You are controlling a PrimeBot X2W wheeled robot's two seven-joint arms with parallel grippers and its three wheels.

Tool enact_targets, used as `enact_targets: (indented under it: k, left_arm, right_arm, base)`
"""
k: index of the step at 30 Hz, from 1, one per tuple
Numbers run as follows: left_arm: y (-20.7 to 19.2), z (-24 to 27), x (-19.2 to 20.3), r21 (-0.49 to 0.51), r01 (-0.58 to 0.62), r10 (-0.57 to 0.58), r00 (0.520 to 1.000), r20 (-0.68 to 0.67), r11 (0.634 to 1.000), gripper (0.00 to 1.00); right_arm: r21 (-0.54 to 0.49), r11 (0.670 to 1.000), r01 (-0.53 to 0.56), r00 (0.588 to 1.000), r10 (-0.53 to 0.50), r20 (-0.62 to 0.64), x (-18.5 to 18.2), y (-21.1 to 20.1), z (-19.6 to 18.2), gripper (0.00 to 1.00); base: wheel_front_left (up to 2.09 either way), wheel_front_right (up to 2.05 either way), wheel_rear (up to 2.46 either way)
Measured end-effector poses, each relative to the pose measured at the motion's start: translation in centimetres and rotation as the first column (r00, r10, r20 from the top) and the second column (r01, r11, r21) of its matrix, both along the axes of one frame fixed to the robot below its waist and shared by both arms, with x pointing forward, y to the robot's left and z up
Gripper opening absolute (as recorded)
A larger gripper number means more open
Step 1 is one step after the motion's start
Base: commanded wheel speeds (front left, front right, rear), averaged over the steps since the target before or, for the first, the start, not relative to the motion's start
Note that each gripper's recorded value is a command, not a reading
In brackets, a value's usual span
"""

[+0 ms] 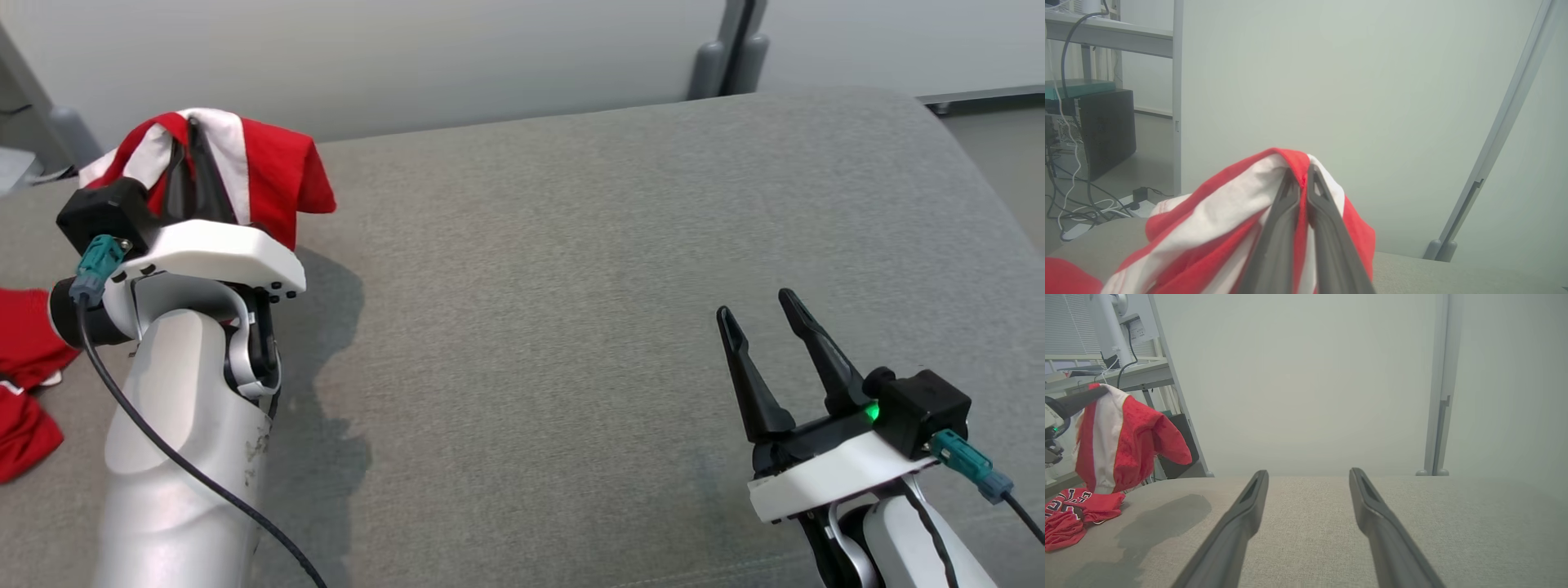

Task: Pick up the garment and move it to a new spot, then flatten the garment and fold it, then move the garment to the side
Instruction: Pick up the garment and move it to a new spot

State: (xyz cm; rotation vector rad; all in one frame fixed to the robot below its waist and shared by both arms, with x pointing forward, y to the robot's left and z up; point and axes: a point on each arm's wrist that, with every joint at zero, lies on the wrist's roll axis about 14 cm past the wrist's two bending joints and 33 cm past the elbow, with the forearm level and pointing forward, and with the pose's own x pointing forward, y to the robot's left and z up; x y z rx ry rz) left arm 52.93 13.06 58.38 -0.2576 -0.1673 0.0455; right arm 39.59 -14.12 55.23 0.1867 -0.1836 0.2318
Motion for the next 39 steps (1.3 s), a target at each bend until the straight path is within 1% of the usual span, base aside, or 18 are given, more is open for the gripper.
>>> enact_targets:
  k: [6,7,10,16,20,23,26,29,31,36,39]
  left_arm:
    - [-5.2,1.3,-0.1,0.01,0.135,-0.136,0.99,0.034,0.991,0.0]
    - [-7.4,1.4,-0.2,0.014,0.191,-0.191,0.981,0.035,0.982,0.0]
    - [-10.7,1.3,-0.6,0.04,0.276,-0.277,0.96,0.034,0.96,0.0]
    - [-16.2,0.8,-1.5,0.089,0.418,-0.42,0.907,0.008,0.904,0.0]
    - [-19.6,-0.1,-2.5,0.123,0.51,-0.51,0.859,-0.037,0.851,0.0]
    - [-21.9,-1.3,-3.6,0.156,0.576,-0.571,0.817,-0.079,0.803,0.0]
    - [-23.3,-4.2,-4.9,0.152,0.63,-0.608,0.776,-0.168,0.762,0.0]
    - [-23.6,-8.5,-6.3,0.127,0.667,-0.617,0.733,-0.285,0.734,0.0]
    - [-23.7,-10.5,-7.0,0.114,0.685,-0.621,0.708,-0.337,0.719,0.0]
    - [-24.8,-13.5,-8.9,0.085,0.74,-0.654,0.637,-0.408,0.667,0.0]
    - [-25.2,-14.5,-9.8,0.064,0.761,-0.673,0.607,-0.422,0.646,0.0]
  right_arm:
    - [0.001,0.998,0.064,0.998,-0.064,0.008,-1.6,-2.1,0.4,1.0]
    - [0.001,0.996,0.086,0.996,-0.086,0.005,-2.2,-2.8,0.3,1.0]
    - [0.001,0.993,0.121,0.993,-0.121,0.005,-3.0,-3.9,0.3,1.0]
    - [-0.001,0.982,0.19,0.982,-0.19,0.008,-4.3,-6.0,0.5,1.0]
    - [-0.001,0.974,0.227,0.974,-0.227,0.01,-5.1,-7.2,0.6,1.0]
    - [-0.001,0.968,0.25,0.968,-0.25,0.01,-5.6,-7.9,0.6,1.0]
    - [0.001,0.965,0.263,0.965,-0.263,0.004,-5.9,-8.3,0.4,1.0]
    - [-0.001,0.964,0.267,0.964,-0.267,-0.006,-5.8,-8.4,0.1,1.0]
    - [-0.003,0.963,0.268,0.963,-0.268,-0.015,-5.7,-8.4,-0.1,1.0]
    - [0.0,0.965,0.263,0.964,-0.263,-0.04,-5.1,-8.1,-0.9,1.0]
    - [0.003,0.967,0.255,0.966,-0.255,-0.053,-4.7,-7.7,-1.3,1.0]
  base:
    - [0.0,0.0,0.0]
    - [0.0,0.0,0.0]
    - [0.0,0.0,0.0]
    - [0.0,0.0,0.0]
    - [0.0,0.0,0.0]
    - [0.0,0.0,0.0]
    - [0.0,0.0,0.0]
    - [0.0,0.0,0.0]
    - [0.0,0.0,0.0]
    - [0.0,0.0,0.0]
    - [0.0,0.0,0.0]
